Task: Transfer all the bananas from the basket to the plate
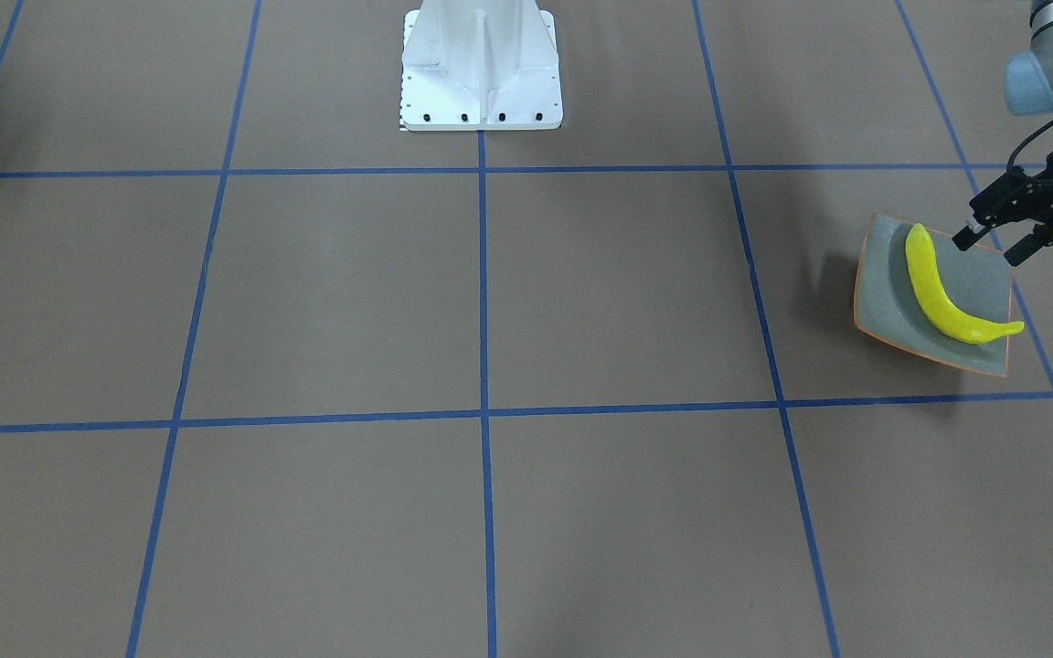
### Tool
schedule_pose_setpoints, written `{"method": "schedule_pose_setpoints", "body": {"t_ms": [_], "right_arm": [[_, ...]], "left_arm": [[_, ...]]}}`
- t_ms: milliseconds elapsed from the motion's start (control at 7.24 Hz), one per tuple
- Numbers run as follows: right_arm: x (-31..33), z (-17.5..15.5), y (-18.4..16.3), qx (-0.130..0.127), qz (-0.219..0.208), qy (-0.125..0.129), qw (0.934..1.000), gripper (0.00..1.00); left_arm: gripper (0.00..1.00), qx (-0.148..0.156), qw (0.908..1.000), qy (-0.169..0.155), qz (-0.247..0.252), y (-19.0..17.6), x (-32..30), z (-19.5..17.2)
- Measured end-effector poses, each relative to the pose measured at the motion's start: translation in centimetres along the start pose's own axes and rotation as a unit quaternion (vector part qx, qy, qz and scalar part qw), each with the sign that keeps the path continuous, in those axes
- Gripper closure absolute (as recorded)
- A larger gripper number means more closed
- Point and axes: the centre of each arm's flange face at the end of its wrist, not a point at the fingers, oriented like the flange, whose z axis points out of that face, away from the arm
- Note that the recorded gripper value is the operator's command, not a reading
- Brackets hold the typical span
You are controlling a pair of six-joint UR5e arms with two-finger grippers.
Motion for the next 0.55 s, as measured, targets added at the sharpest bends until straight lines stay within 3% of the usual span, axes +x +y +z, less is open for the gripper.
{"method": "schedule_pose_setpoints", "body": {"t_ms": [276,553], "right_arm": [[0.6,-2.3,-1.3,-0.007,0.012,-0.003,0.9999,1.0],[2.1,-5.0,-4.8,-0.012,0.021,-0.008,0.9997,1.0]], "left_arm": [[0.0,-0.001,1.0,0.001,0.0,0.0,0.0,0.0],[0.0,-0.001,1.0,0.001,0.0,0.0,0.0,0.0]]}}
